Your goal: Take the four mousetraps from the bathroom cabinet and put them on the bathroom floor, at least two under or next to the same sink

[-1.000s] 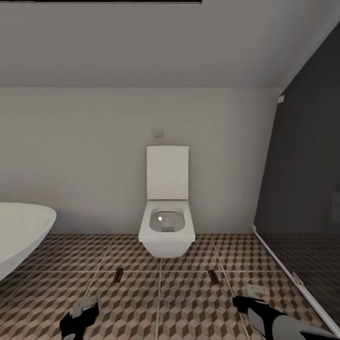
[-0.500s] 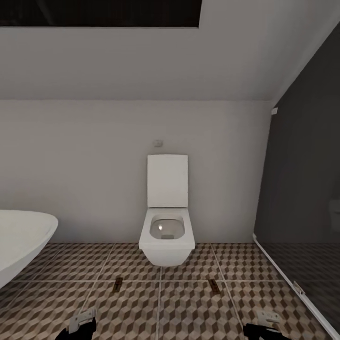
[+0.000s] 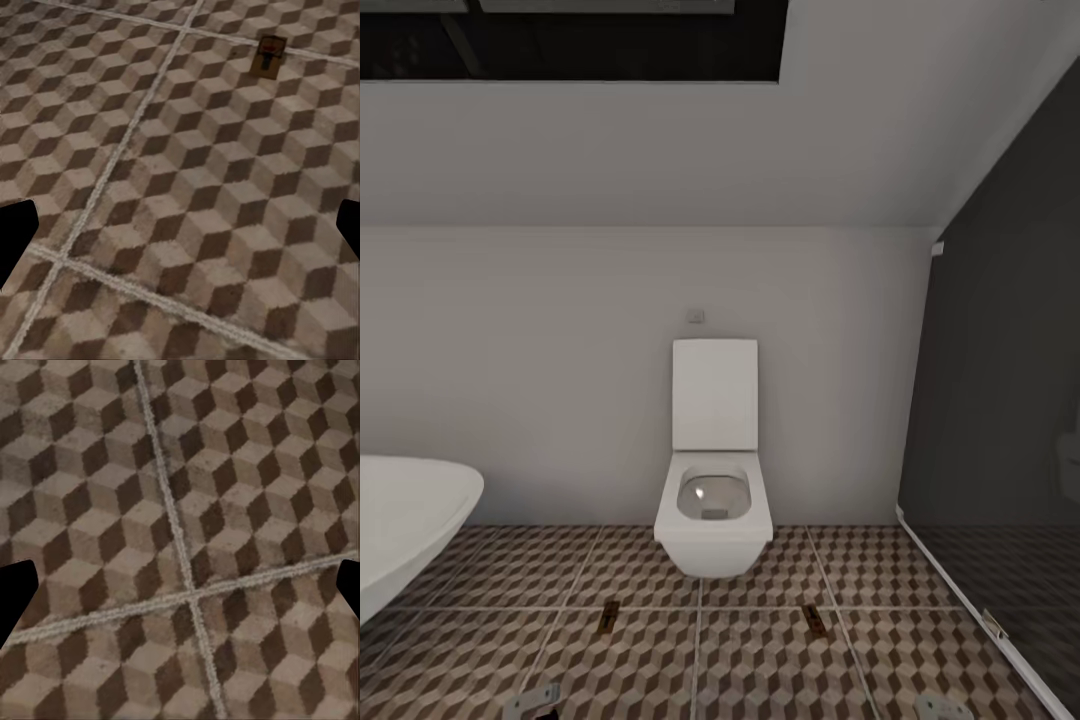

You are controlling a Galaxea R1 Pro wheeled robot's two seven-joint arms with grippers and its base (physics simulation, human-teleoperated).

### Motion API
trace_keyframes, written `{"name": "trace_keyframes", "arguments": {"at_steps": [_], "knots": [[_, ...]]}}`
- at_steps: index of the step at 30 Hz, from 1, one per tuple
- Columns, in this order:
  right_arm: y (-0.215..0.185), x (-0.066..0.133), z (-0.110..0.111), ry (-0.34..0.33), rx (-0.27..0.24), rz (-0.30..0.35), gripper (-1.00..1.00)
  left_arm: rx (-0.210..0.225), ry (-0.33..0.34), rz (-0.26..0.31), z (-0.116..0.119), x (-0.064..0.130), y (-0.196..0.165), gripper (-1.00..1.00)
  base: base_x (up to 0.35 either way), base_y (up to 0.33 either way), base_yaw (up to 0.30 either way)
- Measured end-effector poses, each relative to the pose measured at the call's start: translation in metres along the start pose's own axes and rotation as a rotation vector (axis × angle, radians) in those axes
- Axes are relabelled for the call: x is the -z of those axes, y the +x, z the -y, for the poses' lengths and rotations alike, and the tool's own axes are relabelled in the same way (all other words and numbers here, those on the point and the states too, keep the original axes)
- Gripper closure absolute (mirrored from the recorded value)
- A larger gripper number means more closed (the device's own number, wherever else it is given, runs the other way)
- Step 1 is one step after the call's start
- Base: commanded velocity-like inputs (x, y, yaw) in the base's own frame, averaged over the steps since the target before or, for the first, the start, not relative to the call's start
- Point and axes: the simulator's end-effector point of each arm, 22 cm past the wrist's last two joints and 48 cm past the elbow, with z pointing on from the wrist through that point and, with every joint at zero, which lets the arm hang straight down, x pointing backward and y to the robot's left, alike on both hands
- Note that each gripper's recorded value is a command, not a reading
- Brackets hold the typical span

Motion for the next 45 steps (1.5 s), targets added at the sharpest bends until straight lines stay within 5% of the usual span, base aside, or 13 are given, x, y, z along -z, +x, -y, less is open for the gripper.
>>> {"name": "trace_keyframes", "arguments": {"at_steps": [45], "knots": [[-0.060, 0.065, 0.007, -0.003, 0.049, -0.021, -1.00, -0.009, -0.001, -0.035, -0.002, 0.049, -0.072, -1.00, 0.000, 0.000, 0.000]]}}
